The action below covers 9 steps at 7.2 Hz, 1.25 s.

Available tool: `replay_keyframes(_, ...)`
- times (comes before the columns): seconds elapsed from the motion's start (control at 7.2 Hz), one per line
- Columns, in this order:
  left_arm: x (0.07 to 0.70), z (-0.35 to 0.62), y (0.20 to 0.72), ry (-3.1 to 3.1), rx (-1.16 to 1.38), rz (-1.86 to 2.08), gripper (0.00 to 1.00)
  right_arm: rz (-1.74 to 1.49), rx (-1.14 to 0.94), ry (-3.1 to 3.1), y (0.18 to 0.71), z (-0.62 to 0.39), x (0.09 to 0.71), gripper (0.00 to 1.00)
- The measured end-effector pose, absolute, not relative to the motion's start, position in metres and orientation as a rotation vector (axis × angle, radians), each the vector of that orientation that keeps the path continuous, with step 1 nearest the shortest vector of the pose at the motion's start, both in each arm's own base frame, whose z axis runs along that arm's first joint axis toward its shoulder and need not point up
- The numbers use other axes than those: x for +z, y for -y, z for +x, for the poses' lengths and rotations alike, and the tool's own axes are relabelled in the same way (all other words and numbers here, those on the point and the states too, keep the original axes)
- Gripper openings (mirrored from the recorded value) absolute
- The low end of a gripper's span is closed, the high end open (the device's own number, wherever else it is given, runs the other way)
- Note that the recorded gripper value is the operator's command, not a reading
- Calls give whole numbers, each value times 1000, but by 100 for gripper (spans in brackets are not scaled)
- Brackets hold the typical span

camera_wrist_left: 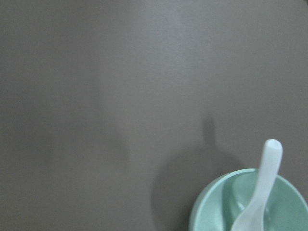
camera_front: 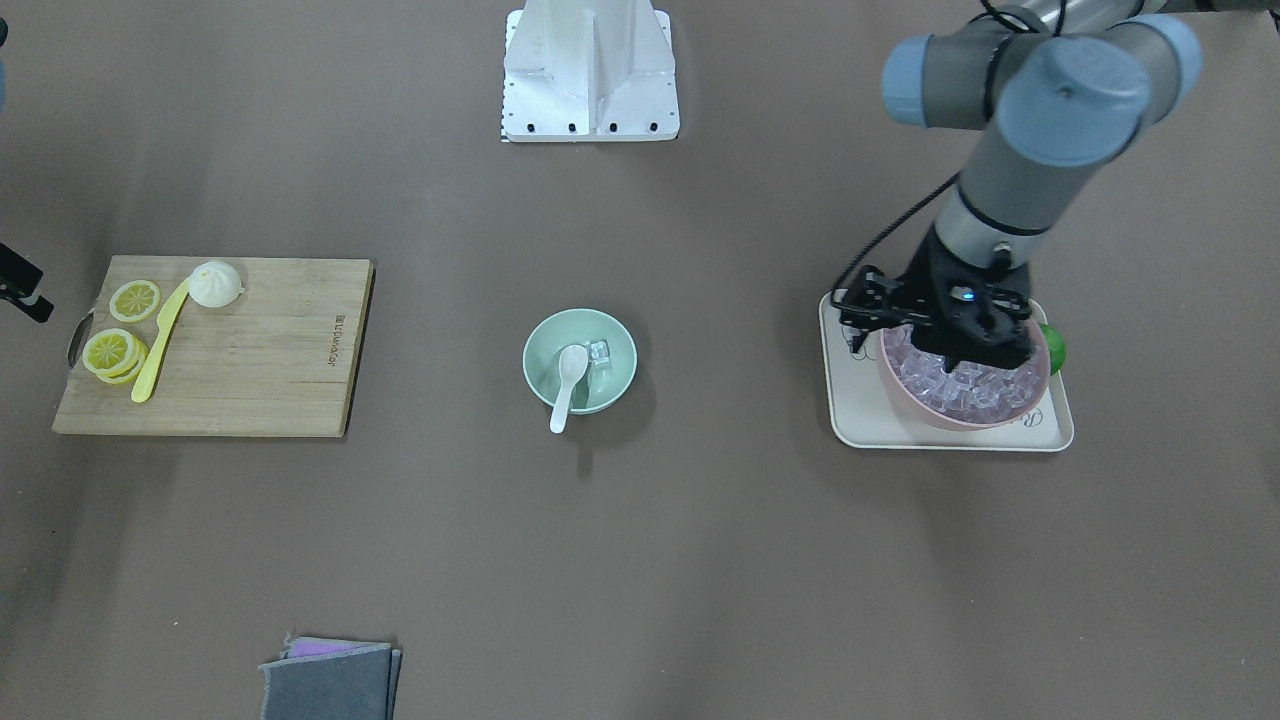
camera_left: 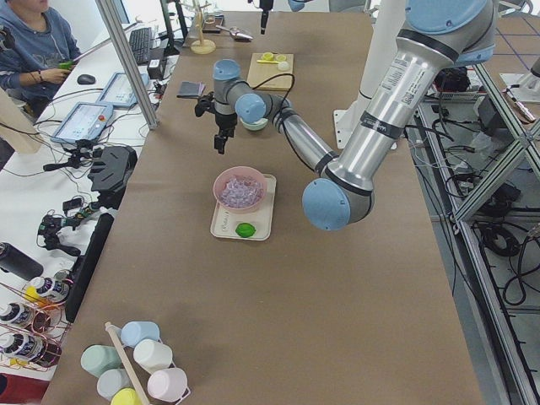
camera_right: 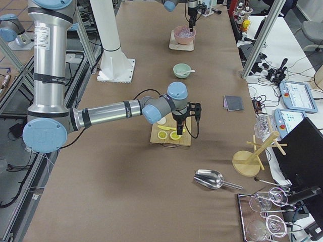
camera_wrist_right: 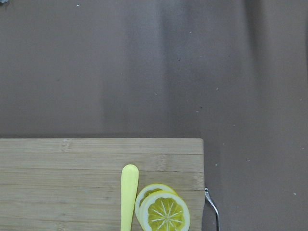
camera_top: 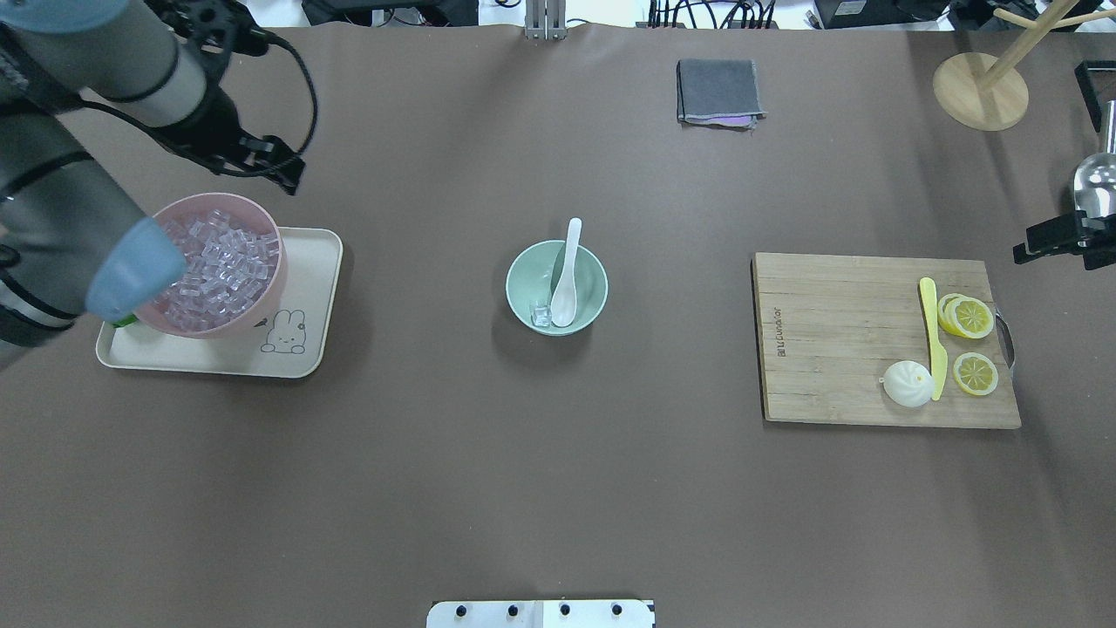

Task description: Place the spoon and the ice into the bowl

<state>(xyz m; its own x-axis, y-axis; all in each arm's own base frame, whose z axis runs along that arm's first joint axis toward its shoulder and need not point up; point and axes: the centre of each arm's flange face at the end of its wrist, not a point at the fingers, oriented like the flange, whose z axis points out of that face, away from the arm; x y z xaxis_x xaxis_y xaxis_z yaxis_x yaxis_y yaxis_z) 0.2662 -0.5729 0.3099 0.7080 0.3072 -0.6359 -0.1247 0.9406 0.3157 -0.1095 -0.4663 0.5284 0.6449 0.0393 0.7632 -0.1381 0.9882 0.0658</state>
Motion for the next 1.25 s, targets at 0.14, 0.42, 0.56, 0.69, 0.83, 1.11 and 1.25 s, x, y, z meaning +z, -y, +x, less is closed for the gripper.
replay_keyframes(0.14,347,207,584,-707,291,255,98,124,96,860,466,-106,531,100)
replay_keyframes(0.42,433,93,586,-670,358,239,98,130,78,850,467,-101,540,100)
replay_keyframes(0.56,474,53,572,-663,356,220,98,139,67,844,468,-93,544,100)
replay_keyframes(0.69,515,22,551,-658,339,192,98,148,62,841,470,-82,550,100)
replay_keyframes(0.83,551,1,527,-655,316,150,98,149,54,843,472,-71,558,100)
replay_keyframes(1.11,602,-18,494,-655,268,72,98,141,25,853,473,-55,581,100)
replay_keyframes(1.25,612,-26,490,-655,244,58,98,138,6,851,474,-47,596,100)
